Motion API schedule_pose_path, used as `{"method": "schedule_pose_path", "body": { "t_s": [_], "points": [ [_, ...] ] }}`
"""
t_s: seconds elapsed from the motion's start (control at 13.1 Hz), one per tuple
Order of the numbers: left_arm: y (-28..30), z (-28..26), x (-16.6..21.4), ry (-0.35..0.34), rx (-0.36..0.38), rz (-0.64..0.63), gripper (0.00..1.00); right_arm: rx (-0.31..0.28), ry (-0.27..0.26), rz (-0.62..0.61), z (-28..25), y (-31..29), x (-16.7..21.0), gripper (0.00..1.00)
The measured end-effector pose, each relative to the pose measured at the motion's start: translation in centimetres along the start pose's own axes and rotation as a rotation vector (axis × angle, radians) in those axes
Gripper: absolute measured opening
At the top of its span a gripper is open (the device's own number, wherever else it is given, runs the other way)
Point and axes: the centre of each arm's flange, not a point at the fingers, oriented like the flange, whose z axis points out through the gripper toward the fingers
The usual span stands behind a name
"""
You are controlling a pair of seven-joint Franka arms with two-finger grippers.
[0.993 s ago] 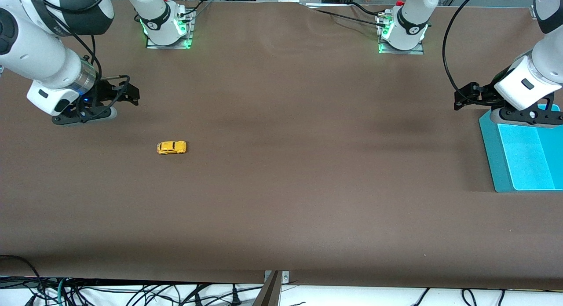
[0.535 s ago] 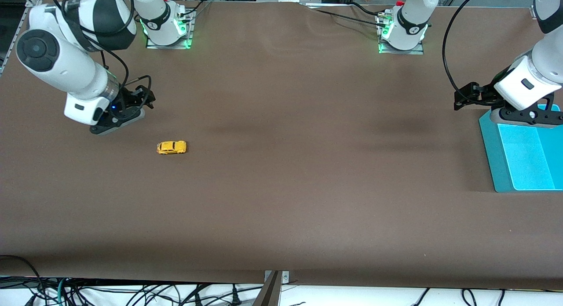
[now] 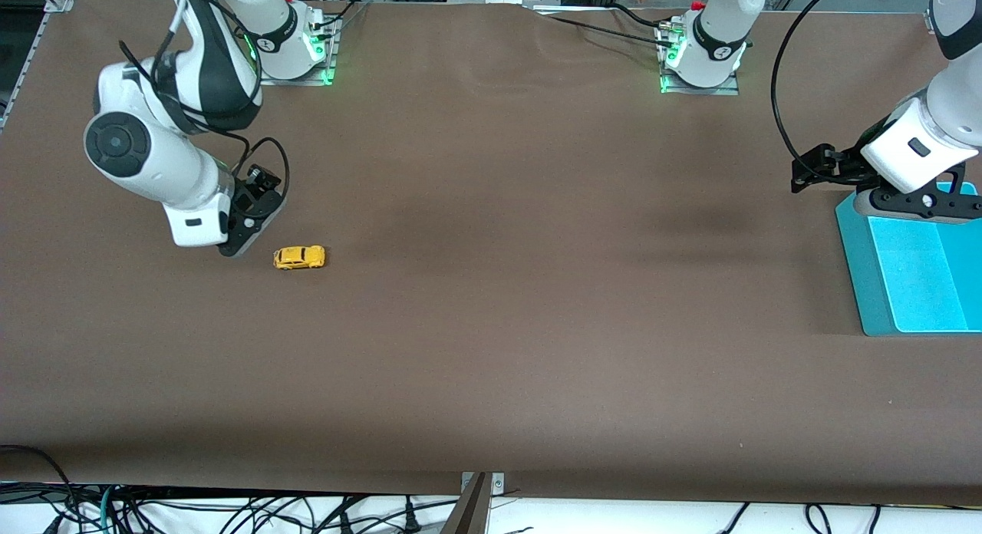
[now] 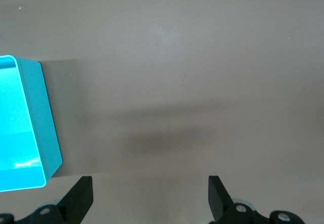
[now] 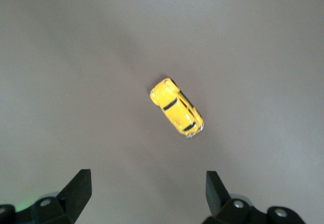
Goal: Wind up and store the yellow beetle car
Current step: 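Move the right gripper over the yellow beetle car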
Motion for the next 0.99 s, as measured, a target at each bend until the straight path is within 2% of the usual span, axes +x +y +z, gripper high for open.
{"method": "schedule_pose_path", "body": {
  "t_s": [0.31, 0.61, 0.99],
  "points": [
    [0.1, 0.0, 0.0, 0.000, 0.000, 0.001, 1.00, -0.007, 0.016, -0.214, 6.7, 1.8, 1.9, 1.00],
    [0.1, 0.0, 0.0, -0.001, 0.000, 0.002, 1.00, -0.065, 0.060, -0.347, 12.3, 1.4, 1.8, 1.00],
    [0.1, 0.0, 0.0, -0.001, 0.000, 0.002, 1.00, -0.103, 0.080, -0.471, 14.9, 0.2, 0.9, 1.00]
  ]
}}
